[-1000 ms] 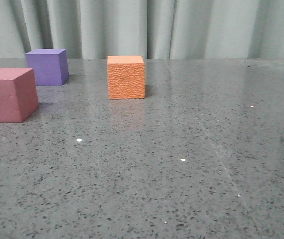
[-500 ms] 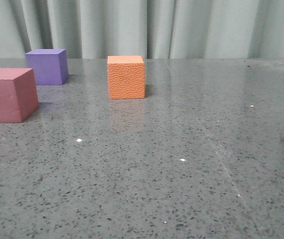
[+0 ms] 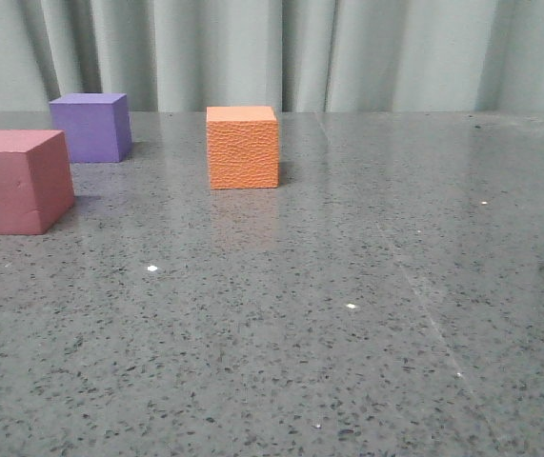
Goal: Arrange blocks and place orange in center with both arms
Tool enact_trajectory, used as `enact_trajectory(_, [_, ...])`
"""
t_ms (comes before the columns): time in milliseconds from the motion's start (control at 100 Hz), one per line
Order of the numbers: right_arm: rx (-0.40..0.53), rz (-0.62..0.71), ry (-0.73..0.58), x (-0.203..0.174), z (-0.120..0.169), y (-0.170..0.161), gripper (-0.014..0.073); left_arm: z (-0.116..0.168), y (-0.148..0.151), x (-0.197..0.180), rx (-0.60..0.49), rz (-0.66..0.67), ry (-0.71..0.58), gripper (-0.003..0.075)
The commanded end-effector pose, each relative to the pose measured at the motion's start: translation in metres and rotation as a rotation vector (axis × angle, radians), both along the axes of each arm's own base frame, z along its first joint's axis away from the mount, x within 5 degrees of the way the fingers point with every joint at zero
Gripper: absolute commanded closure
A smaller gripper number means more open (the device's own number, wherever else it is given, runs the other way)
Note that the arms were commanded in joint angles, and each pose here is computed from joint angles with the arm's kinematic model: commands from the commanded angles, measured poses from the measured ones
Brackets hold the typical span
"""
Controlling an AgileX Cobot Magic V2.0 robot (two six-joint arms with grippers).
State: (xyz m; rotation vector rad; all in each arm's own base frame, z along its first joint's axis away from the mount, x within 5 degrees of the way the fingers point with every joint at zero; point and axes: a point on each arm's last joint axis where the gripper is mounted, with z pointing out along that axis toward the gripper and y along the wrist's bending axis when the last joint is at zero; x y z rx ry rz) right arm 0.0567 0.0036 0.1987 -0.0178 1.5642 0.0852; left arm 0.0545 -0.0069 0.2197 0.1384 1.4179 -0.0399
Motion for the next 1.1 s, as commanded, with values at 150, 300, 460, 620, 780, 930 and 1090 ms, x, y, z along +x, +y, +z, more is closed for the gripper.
enact_trajectory(150, [-0.005, -0.003, -0.112, -0.003, 0.013, 0.0, 0.0662, -0.01, -0.001, -0.001, -0.016, -0.008, -0.052, 0.0739])
enact_trajectory(300, [-0.005, -0.003, -0.112, -0.003, 0.013, 0.0, 0.0662, -0.01, -0.001, -0.001, -0.016, -0.008, -0.052, 0.0739])
enact_trajectory(460, [-0.005, -0.003, -0.112, -0.003, 0.013, 0.0, 0.0662, -0.01, -0.001, -0.001, -0.016, -0.008, -0.052, 0.0739])
enact_trajectory(620, [-0.005, -0.003, -0.112, -0.003, 0.013, 0.0, 0.0662, -0.01, -0.001, -0.001, -0.016, -0.008, -0.052, 0.0739])
enact_trajectory(780, [-0.005, -0.003, -0.112, -0.003, 0.013, 0.0, 0.0662, -0.008, -0.001, -0.001, -0.018, -0.011, -0.073, 0.0739])
enact_trajectory(930, [-0.005, -0.003, -0.112, -0.003, 0.013, 0.0, 0.0662, 0.006, 0.0, -0.005, -0.082, -0.023, -0.186, 0.0739])
enact_trajectory(1090, [-0.005, -0.003, -0.112, -0.003, 0.013, 0.0, 0.0662, 0.031, 0.002, -0.006, -0.238, -0.031, -0.071, 0.0739])
